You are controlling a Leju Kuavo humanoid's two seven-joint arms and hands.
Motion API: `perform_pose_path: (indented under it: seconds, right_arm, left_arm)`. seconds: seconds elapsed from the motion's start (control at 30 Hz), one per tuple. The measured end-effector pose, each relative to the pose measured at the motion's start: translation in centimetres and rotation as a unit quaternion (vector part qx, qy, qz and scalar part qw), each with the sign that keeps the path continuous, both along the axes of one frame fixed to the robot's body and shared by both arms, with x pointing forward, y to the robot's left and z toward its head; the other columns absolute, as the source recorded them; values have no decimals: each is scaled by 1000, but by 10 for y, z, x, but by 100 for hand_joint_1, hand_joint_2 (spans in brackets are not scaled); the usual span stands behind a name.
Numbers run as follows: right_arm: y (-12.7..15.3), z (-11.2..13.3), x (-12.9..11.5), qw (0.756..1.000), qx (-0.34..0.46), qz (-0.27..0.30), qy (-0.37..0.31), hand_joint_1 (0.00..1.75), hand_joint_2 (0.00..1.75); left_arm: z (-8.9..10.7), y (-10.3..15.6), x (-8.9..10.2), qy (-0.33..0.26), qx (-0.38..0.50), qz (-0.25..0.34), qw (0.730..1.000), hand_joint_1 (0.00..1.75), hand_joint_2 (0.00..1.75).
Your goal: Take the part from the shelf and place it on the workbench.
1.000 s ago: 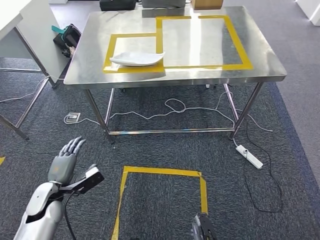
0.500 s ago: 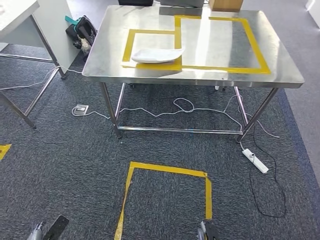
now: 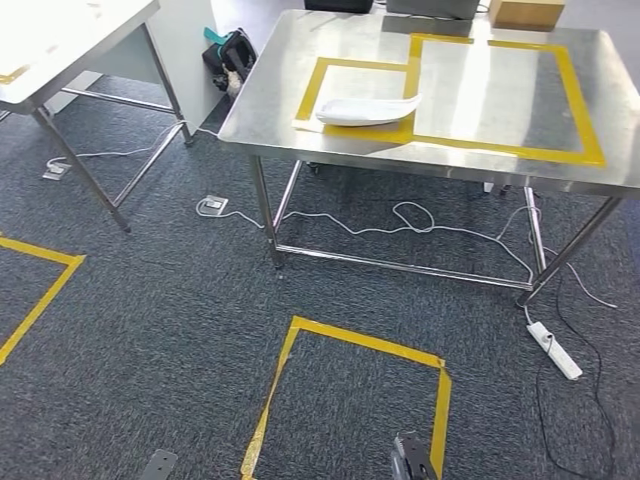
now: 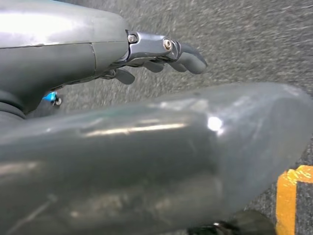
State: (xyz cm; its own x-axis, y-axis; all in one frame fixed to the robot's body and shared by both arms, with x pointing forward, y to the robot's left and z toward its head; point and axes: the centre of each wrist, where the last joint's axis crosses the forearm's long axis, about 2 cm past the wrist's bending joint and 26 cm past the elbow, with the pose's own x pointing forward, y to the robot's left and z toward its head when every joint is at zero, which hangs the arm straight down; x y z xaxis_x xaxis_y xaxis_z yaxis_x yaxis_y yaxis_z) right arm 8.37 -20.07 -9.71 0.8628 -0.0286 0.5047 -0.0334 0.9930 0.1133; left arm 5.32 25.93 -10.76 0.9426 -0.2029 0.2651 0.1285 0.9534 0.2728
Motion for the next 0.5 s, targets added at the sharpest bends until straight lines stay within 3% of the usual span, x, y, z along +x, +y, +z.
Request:
perform_pose_path:
  seconds: [0.2, 0.5]
  right_arm:
    - [0, 0, 1, 1000, 1, 2, 3, 0, 0]
    - [-1, 0, 0, 1000, 2, 2, 5, 0, 0]
  left_arm:
    - [1, -12, 4, -18, -3, -75, 997, 0, 0]
    - [2, -22, 5, -17, -12, -106, 994, 0, 0]
